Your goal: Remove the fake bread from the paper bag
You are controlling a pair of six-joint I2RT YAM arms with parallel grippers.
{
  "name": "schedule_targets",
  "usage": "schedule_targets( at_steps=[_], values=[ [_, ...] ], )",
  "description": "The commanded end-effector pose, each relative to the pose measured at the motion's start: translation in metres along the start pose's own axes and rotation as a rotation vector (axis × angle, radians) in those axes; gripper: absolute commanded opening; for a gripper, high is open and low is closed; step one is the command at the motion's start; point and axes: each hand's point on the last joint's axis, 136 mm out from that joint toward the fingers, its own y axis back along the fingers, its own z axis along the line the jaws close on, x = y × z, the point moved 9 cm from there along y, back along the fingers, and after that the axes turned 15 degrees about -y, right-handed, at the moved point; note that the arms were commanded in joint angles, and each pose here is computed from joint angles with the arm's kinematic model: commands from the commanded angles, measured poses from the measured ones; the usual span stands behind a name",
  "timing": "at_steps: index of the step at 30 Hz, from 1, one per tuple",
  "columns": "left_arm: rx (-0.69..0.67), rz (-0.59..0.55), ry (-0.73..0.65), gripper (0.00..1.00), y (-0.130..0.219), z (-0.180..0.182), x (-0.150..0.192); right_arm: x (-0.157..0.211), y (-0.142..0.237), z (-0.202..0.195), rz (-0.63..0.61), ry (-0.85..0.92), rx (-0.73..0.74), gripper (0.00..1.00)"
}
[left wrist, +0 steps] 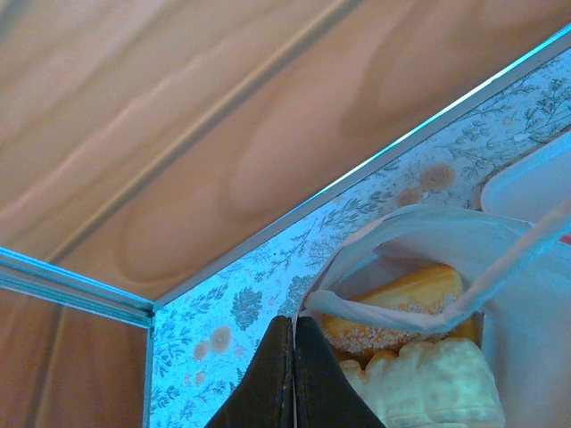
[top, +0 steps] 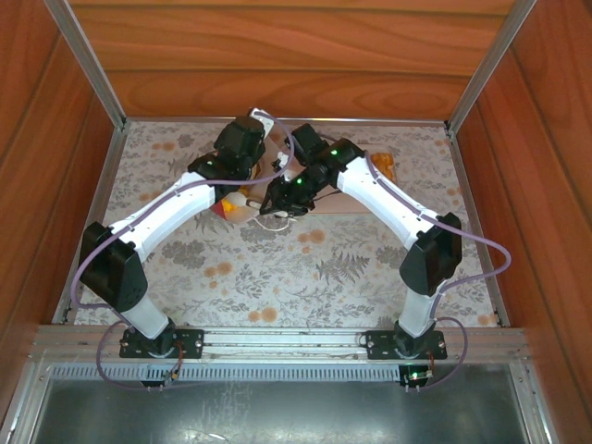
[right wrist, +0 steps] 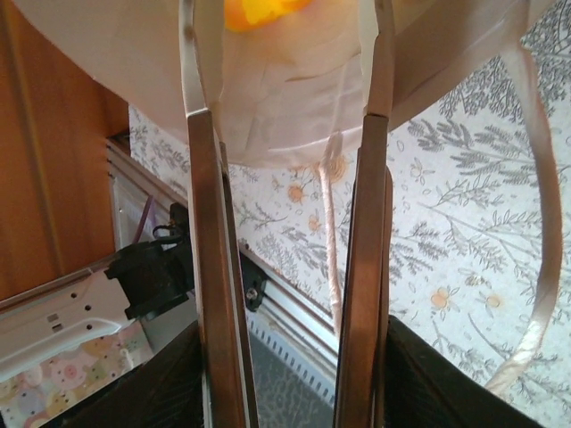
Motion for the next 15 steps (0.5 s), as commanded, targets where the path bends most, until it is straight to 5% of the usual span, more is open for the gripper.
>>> schedule_targets(
  at_steps=[1,15],
  values=[
    [-0.048,-0.024,0.014,0.0,0.0,-0.002,-0.008,0.001,0.003,-0.001,0.069,-0.045,-0.023,0.5],
    [-0.071,-0.022,-0.024,0.0,0.004,-0.013,-0.012,-0.008,-0.012,-0.013,0.131,-0.122,-0.046,0.5]
  ],
)
